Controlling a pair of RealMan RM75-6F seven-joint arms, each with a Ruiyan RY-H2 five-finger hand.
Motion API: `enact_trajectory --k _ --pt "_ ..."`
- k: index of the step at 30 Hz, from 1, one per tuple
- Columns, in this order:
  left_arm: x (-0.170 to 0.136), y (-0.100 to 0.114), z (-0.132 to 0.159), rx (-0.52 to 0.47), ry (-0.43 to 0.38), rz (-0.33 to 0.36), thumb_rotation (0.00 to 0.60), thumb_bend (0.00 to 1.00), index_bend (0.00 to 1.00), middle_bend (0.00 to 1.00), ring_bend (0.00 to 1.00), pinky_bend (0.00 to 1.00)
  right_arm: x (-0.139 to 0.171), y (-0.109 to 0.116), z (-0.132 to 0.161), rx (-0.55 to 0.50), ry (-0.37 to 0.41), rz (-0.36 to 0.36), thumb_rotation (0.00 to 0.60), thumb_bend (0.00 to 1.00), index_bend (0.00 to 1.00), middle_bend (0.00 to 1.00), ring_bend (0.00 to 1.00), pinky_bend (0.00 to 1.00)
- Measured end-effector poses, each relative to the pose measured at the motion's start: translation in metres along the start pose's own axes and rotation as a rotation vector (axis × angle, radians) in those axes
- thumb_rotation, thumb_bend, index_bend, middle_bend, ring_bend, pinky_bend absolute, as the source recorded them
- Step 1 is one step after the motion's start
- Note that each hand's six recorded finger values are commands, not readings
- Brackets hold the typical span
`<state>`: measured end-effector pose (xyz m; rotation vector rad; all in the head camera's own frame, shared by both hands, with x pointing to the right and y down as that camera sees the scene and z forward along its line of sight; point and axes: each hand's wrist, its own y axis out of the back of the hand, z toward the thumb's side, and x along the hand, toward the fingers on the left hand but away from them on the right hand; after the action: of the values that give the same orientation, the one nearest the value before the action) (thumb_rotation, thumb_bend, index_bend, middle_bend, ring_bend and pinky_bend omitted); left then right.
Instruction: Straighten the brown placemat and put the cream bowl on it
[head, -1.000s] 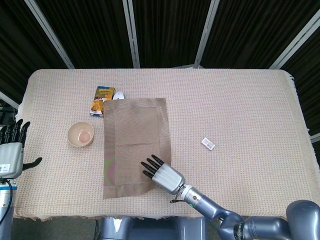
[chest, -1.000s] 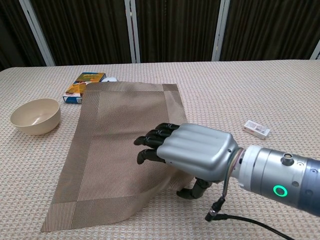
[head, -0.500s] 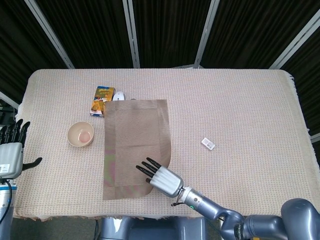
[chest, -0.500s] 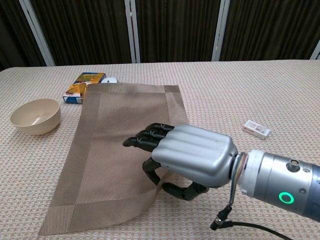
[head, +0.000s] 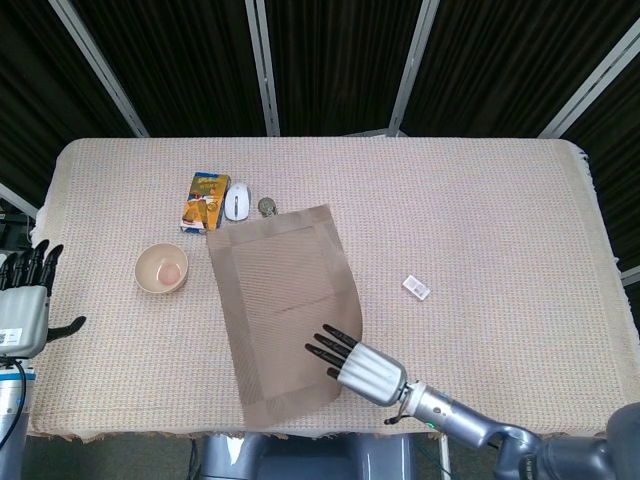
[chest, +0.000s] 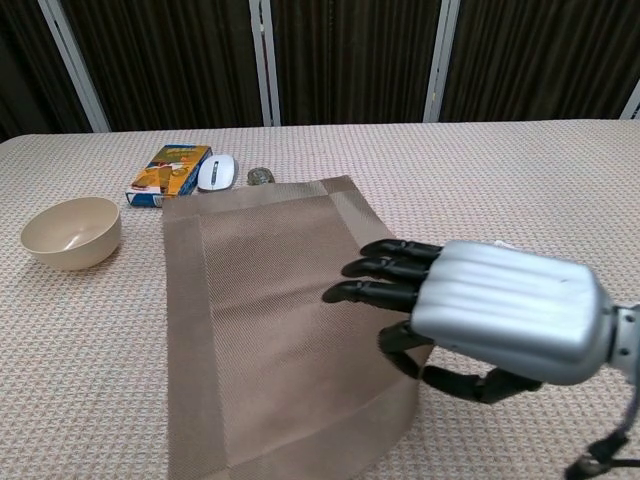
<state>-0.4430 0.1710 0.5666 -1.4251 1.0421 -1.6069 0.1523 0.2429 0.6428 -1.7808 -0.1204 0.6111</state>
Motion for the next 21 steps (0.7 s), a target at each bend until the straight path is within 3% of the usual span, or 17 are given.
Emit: enact_trajectory --k 6,9,16,21 --pt "0.001 -0.001 0.000 0.004 0.007 0.000 0.600 0.00 0.00 0.00 0.00 0.00 0.050 0.015 -0.040 0.225 0.036 0.021 0.600 0.46 0.82 0.07 0.00 0.00" --pt "0.002 -0.002 -0.001 0.009 0.011 -0.003 0.600 0.00 0.00 0.00 0.00 0.00 0.063 0.021 -0.065 0.394 0.063 0.047 0.600 0.46 0.82 0.08 0.00 0.00" --pt "0.005 -0.005 -0.004 0.018 0.027 -0.008 0.600 0.00 0.00 0.00 0.00 0.00 0.055 0.034 -0.122 0.820 0.130 0.078 0.600 0.46 0.82 0.09 0.00 0.00" --pt "0.007 -0.008 -0.006 0.027 0.032 -0.014 0.600 0.00 0.00 0.00 0.00 0.00 0.042 0.037 -0.154 0.975 0.164 0.107 0.600 0.44 0.83 0.09 0.00 0.00"
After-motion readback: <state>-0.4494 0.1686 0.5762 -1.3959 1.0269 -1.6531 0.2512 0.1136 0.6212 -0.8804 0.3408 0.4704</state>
